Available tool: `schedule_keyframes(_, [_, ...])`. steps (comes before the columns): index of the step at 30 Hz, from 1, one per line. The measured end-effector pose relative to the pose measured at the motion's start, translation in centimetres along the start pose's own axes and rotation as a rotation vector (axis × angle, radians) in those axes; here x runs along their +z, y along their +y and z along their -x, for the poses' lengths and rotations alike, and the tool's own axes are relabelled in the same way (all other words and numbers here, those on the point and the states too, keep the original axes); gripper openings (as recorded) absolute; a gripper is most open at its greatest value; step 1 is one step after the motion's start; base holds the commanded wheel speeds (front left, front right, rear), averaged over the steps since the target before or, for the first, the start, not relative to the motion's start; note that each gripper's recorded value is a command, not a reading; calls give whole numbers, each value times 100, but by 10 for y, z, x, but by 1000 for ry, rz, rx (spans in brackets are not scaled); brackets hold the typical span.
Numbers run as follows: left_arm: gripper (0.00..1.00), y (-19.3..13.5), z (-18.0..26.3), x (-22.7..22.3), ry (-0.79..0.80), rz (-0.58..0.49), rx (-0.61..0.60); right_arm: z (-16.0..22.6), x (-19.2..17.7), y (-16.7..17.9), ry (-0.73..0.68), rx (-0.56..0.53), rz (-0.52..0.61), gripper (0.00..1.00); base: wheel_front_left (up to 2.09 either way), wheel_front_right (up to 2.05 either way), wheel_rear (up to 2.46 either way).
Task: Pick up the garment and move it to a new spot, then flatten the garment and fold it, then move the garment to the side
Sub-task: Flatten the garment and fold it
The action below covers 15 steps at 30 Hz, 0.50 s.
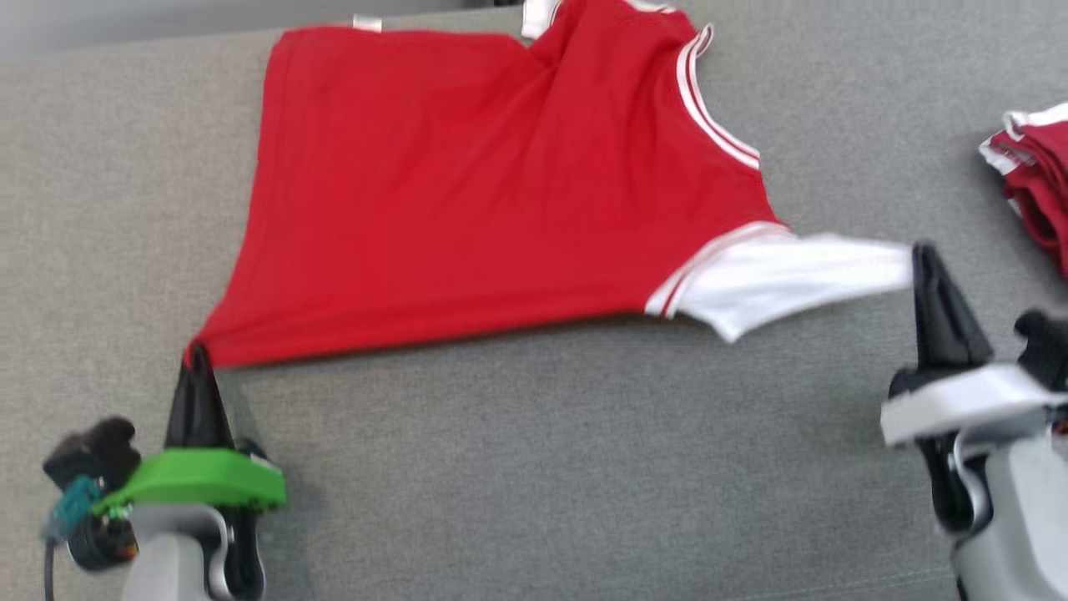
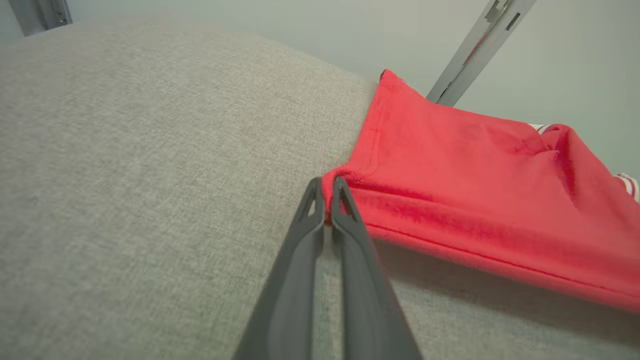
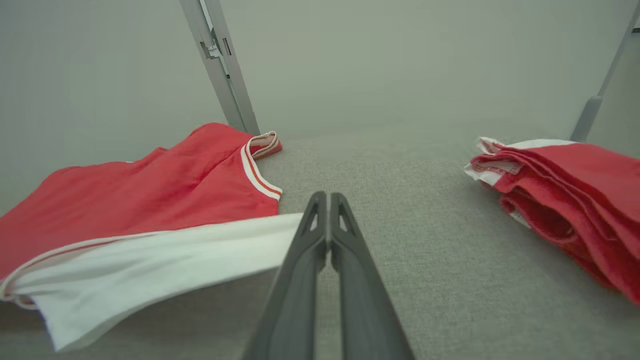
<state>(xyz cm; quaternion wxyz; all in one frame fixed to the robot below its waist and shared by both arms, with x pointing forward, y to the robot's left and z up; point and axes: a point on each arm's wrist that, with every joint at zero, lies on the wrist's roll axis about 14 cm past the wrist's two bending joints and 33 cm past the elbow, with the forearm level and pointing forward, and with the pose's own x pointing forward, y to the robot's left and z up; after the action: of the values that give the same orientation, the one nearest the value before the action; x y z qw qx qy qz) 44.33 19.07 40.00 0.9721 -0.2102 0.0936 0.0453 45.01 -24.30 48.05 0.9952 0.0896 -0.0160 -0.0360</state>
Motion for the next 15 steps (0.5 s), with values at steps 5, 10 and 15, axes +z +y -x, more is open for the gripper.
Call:
schedule_keyframes(5, [0, 3, 40, -17, 52, 8, 4, 46, -19, -10, 69, -51, -30, 0, 0, 0, 0])
schedule_keyframes(10, [0, -1, 72, -26, 80, -13, -13, 83, -32, -14, 119, -75, -45, 0, 0, 0, 0])
schedule_keyframes(15, [0, -5, 105, -38, 113, -43, -33, 113, -40, -18, 149, -91, -50, 0, 0, 0, 0])
